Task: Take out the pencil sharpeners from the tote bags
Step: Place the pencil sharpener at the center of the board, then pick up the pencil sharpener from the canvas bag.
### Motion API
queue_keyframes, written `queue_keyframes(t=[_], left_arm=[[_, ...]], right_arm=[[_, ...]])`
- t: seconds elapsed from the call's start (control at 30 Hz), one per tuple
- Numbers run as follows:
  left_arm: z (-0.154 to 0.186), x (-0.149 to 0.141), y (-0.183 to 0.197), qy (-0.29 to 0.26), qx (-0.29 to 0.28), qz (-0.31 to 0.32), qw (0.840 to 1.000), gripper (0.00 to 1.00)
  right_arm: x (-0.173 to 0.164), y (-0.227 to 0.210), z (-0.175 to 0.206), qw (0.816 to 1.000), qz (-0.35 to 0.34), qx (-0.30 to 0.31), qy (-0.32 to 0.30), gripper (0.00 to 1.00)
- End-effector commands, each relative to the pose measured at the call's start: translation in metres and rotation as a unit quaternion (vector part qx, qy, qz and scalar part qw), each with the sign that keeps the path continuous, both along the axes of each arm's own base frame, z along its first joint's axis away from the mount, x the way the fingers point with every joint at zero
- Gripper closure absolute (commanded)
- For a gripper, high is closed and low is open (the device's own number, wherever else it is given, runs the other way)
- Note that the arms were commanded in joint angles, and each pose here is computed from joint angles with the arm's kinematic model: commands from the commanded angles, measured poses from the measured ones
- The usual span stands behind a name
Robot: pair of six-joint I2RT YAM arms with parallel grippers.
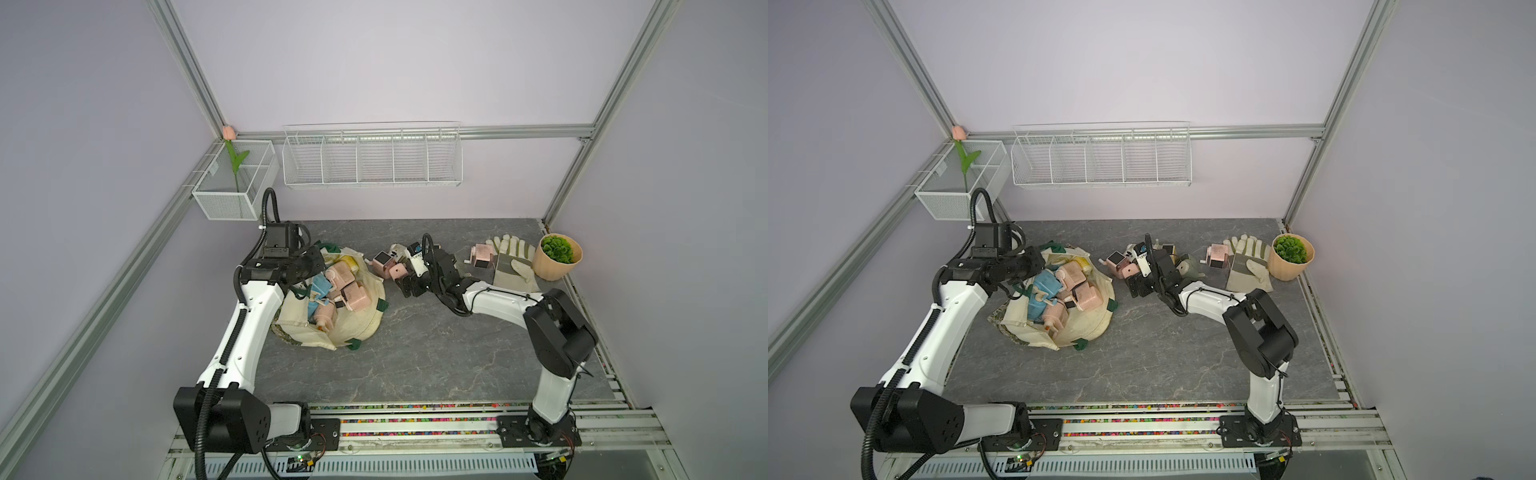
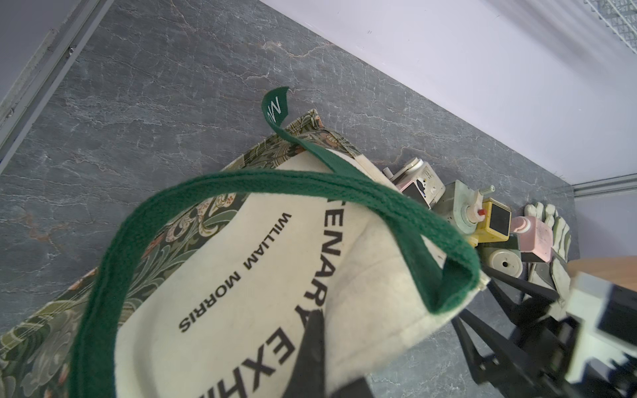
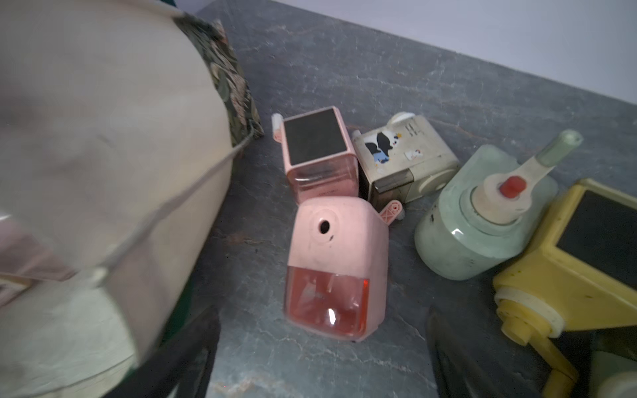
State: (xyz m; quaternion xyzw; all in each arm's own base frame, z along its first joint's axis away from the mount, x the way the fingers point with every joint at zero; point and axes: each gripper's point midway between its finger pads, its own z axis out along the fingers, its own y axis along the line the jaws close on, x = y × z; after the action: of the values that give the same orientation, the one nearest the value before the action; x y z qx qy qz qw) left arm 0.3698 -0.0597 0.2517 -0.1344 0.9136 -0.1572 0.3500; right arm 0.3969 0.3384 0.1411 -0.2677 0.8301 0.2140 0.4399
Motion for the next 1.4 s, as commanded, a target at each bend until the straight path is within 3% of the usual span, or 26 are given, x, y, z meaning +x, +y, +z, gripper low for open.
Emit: queue_keyframes(t=[0.0, 0.27, 0.53, 0.9, 1.1, 1.37], left_arm=[[0.0, -0.007, 0.004, 0.005, -0.002, 0.006, 1.0, 1.0], [-0.002, -0.006, 0.002, 0.008, -0.005, 0.004, 1.0, 1.0], [0.0, -0.006, 0.002, 0.006, -0.006, 0.003, 1.0, 1.0], [-0.001, -0.007, 0.003, 0.006, -0.004, 0.005, 1.0, 1.0], [0.0, -0.007, 0.001, 0.006, -0.006, 0.002, 1.0, 1.0], [0.0, -0.007, 0.001, 0.005, -0.007, 0.002, 1.0, 1.0]], right_arm=[[-0.031, 0.014, 0.035, 0.998, 0.046, 0.021, -0.032, 0.09], [-0.111, 0.065, 0.07, 0.98, 0.177, 0.028, -0.081, 0.16], [-0.139, 0.11, 0.043, 0.972, 0.231, -0.005, -0.047, 0.15], [-0.105, 0.146, -0.025, 0.98, 0.165, -0.099, -0.045, 0.0], [-0.081, 0.15, -0.05, 0.983, 0.115, -0.133, -0.059, 0.1], [-0.057, 0.154, -0.066, 0.984, 0.061, -0.149, -0.076, 0.1]])
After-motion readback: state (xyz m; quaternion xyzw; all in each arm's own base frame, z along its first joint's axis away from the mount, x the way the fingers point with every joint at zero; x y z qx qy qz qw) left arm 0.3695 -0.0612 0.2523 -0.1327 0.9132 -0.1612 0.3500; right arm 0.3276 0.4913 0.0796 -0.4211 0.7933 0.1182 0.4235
